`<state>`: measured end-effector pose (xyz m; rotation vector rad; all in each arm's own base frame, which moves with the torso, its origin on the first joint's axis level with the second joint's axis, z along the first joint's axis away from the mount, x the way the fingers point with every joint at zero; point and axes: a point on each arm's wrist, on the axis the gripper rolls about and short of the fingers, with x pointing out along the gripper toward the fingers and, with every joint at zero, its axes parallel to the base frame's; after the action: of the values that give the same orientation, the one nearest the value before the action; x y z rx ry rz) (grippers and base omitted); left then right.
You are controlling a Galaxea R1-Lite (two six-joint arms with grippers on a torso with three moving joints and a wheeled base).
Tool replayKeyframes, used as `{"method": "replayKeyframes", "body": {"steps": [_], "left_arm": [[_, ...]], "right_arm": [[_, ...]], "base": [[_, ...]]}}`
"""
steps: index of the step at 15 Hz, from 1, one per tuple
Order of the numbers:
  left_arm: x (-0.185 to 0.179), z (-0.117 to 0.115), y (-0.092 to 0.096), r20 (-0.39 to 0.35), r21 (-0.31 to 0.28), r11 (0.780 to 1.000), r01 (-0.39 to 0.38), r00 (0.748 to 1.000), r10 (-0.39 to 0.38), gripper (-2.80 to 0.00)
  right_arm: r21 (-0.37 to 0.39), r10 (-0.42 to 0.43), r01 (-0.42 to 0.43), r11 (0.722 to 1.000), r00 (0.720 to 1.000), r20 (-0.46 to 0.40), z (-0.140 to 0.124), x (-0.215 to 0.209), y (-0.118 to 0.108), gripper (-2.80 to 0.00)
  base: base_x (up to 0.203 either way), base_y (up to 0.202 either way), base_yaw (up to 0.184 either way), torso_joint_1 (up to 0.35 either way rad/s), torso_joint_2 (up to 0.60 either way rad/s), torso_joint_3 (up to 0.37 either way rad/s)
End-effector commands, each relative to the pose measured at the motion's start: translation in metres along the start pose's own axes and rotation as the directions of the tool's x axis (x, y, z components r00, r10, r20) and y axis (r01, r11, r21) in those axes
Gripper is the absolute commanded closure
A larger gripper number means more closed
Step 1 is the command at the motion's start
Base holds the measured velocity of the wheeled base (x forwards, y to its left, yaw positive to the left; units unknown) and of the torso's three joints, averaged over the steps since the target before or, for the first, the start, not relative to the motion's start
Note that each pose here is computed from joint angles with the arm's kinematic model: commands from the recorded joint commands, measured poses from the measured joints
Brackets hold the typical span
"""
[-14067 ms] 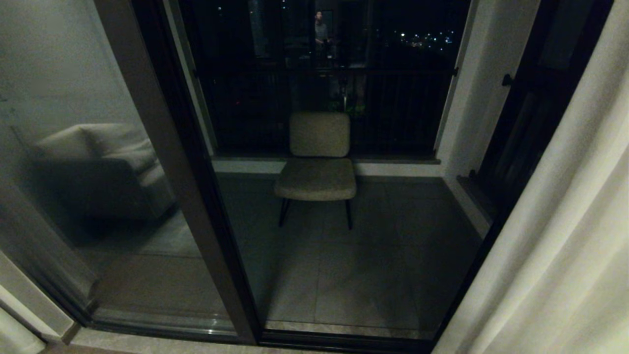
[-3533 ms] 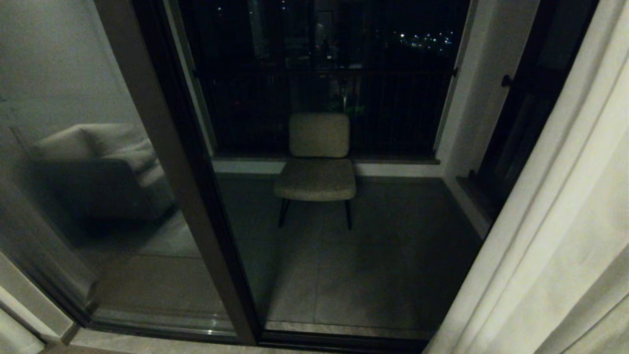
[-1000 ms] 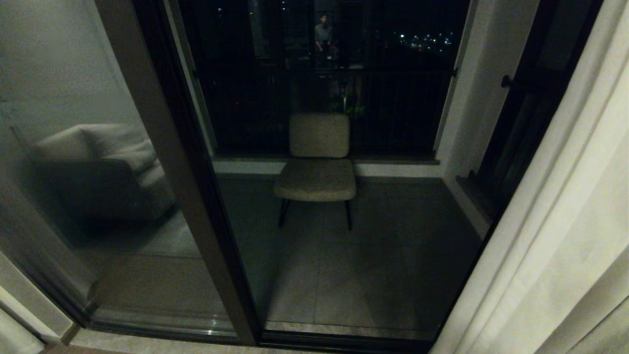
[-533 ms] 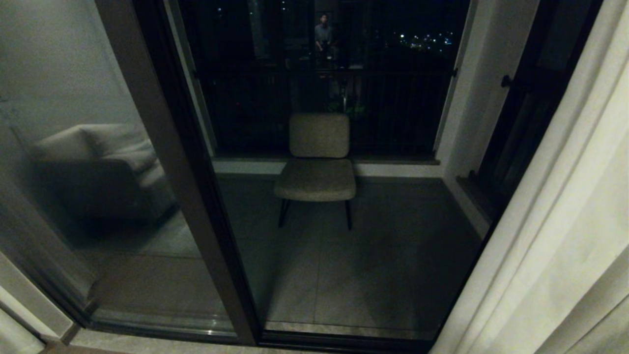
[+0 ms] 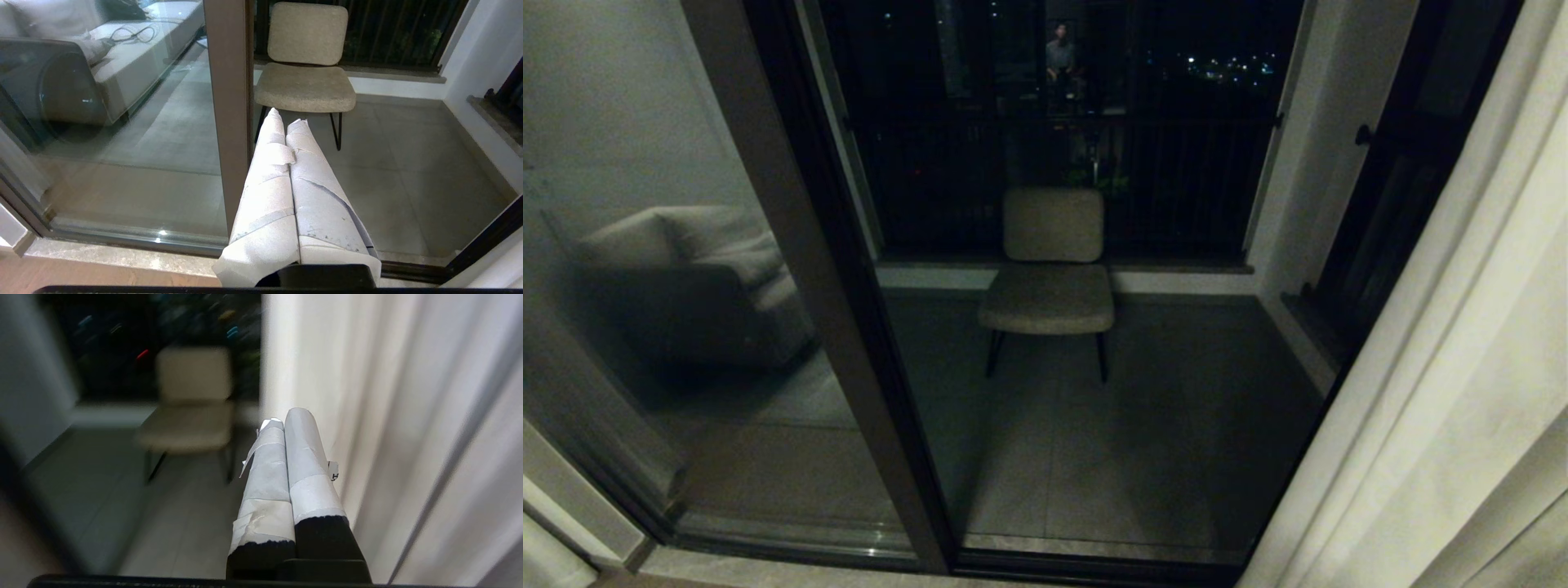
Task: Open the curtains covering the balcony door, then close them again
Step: Close the inner curtains on both sides
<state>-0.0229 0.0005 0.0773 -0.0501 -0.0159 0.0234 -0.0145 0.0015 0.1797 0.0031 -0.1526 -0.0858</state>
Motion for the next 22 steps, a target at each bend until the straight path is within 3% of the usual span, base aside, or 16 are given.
{"method": "replayKeyframes", "body": {"steps": [1,2,3,9,15,22], "left_arm": [[0.000,0.000,0.000,0.000,-0.001,1.000,-0.001,1.000,0.001,0.00],[0.000,0.000,0.000,0.001,-0.001,1.000,-0.001,1.000,0.001,0.00],[0.000,0.000,0.000,0.000,-0.001,1.000,-0.001,1.000,0.001,0.00],[0.000,0.000,0.000,0.002,-0.001,1.000,-0.001,1.000,0.001,0.00],[0.000,0.000,0.000,0.002,-0.001,1.000,-0.001,1.000,0.001,0.00],[0.000,0.000,0.000,0.000,-0.001,1.000,-0.001,1.000,0.001,0.00]], "right_arm": [[-0.003,-0.080,0.080,0.997,0.996,-0.043,0.031,0.031,-0.001,0.00],[-0.002,-0.096,0.096,0.995,0.995,-0.040,0.041,0.040,-0.001,0.00],[0.003,-0.105,0.105,0.994,0.994,-0.038,0.049,0.049,-0.003,-2.80],[0.046,-0.154,0.153,0.987,0.988,0.013,0.087,0.109,-0.014,-2.80],[0.097,-0.149,0.142,0.985,0.987,0.062,0.099,0.162,-0.024,-2.80],[0.106,-0.139,0.127,0.986,0.984,0.113,0.108,0.261,-0.042,-2.80]], "base": [[0.000,0.000,0.000,0.000,0.00,0.000],[0.000,0.000,0.000,0.000,0.00,0.000],[0.000,0.000,0.000,0.000,0.00,0.000],[0.000,0.000,0.000,0.000,0.00,0.000],[0.000,0.000,0.000,0.000,0.00,0.000],[0.000,0.000,0.000,0.000,0.00,0.000]]}}
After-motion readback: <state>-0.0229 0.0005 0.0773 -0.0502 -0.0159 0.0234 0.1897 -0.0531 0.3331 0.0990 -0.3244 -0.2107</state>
